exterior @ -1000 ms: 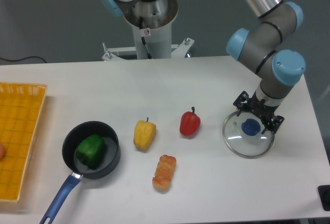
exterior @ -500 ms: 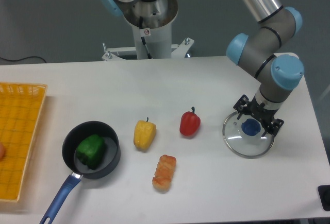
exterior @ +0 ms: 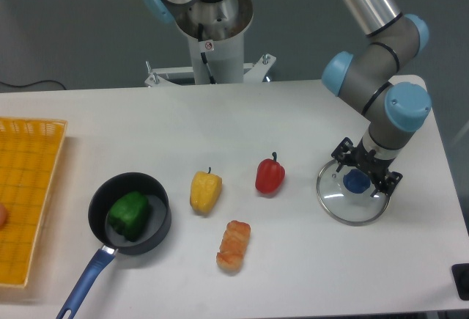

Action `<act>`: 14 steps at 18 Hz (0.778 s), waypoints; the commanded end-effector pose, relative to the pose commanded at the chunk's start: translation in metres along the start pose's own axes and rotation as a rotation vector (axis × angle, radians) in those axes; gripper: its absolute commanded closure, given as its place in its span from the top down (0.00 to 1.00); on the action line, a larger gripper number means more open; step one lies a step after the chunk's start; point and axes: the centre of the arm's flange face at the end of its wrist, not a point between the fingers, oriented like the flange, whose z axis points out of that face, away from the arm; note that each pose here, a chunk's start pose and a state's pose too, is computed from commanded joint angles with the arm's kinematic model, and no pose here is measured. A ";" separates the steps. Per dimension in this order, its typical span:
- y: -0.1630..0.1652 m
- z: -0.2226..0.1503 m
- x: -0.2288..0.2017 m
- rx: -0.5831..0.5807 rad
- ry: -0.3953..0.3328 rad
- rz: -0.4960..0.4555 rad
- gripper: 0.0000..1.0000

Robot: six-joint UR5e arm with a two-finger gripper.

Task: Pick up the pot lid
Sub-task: 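Descend onto the blue knob with the open gripper, then close the gripper around the blue knob of the lid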

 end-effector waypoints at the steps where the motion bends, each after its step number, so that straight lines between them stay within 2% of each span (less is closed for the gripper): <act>1: 0.000 0.001 0.000 0.000 0.000 0.000 1.00; 11: -0.004 0.004 0.001 0.000 0.002 0.011 1.00; 14: -0.003 0.005 0.001 -0.002 0.003 0.013 0.94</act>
